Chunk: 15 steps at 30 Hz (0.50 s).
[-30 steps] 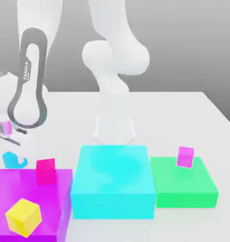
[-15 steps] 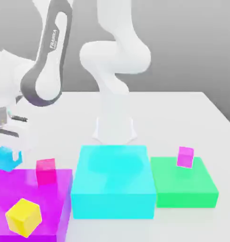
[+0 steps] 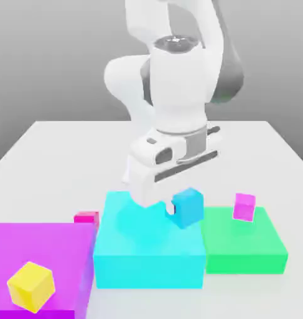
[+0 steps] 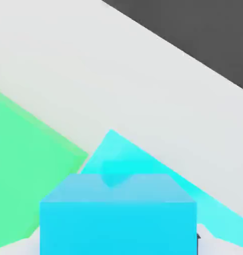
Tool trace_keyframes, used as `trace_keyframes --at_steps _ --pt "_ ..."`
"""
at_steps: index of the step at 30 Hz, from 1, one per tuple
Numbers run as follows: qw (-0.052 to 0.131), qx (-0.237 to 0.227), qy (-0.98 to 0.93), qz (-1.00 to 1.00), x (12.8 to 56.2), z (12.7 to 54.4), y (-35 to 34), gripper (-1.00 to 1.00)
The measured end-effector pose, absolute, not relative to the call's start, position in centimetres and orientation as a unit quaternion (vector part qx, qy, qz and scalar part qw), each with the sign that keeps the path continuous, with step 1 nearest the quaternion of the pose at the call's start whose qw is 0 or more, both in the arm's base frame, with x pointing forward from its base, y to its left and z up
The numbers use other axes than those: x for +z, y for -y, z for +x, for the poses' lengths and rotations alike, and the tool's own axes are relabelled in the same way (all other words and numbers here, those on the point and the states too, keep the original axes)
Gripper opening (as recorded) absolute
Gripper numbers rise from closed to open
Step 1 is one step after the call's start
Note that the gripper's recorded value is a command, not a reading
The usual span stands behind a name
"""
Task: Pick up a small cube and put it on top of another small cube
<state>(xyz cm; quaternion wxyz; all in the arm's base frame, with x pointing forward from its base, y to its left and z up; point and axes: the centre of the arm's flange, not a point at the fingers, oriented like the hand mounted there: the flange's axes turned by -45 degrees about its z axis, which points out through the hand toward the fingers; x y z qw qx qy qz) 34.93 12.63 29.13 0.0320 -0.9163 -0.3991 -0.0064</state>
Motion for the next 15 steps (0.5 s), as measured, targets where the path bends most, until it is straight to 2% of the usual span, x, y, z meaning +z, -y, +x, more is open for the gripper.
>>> trace_keyframes --at_steps 6,11,12,15 --pt "0.005 0.001 0.579 -0.815 30.1 26.7 -21.6 -1.00" --pt "0.000 0.001 0.597 -0.802 25.4 26.0 -22.3 -1.00" --pt "0.000 0.001 0.597 -0.802 24.6 25.9 -22.3 1.00" --pt "0.000 0.001 0.597 -0.802 24.6 25.9 -22.3 1.00"
